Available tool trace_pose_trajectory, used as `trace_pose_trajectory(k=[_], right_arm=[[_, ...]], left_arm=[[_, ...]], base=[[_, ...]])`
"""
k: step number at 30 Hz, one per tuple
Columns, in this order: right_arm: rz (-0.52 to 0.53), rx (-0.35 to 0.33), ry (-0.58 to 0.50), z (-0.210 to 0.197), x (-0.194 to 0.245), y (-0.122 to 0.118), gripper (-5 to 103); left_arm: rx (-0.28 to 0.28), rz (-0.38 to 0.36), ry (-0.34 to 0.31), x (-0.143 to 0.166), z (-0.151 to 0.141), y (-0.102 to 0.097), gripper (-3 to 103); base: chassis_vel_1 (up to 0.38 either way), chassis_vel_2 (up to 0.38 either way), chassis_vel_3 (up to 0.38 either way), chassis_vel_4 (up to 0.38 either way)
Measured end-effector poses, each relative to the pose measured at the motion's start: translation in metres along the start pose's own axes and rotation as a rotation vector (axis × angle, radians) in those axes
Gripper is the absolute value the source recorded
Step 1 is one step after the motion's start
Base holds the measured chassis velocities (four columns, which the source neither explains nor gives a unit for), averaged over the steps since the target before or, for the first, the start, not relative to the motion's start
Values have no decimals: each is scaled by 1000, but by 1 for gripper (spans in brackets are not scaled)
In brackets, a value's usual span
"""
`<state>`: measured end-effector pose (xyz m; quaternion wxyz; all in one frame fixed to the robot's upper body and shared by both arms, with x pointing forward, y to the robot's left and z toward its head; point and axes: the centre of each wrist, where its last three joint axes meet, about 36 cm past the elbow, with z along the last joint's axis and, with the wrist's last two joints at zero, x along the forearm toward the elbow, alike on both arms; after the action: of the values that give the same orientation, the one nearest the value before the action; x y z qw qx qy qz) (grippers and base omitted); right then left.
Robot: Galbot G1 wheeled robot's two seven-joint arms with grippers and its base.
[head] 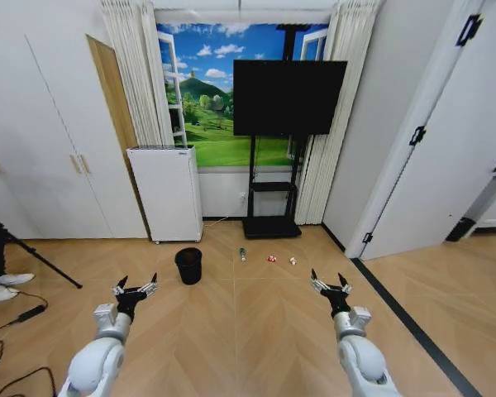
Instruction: Pick up the trash bin and place the garbage on the floor into it.
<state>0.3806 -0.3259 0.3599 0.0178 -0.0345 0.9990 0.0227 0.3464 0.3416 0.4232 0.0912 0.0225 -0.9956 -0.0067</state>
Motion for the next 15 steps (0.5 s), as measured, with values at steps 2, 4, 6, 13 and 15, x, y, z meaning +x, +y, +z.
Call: trace_pose_trajectory(k=[2,4,6,13,15], right_arm=[[-44,15,0,-9,-8,-2,100],[-61,31,0,-14,-11,-1,100],[-75,56,7,-17,-12,0,100],[-49,90,34,-14,2,10,100],[11,94,59,-15,12,16,100]], left_arm=[[4,13,6,0,-6,-2,100],[3,17,6,0,-8,-3,100],[-2,20,5,0,-12,-4,100],[-7,-4,14,10,-14,-2,100],[-5,-26,29,16,-9,-3,100]], base=[[0,0,0,0],[0,0,0,0],[0,0,0,0],[0,0,0,0],[0,0,0,0]])
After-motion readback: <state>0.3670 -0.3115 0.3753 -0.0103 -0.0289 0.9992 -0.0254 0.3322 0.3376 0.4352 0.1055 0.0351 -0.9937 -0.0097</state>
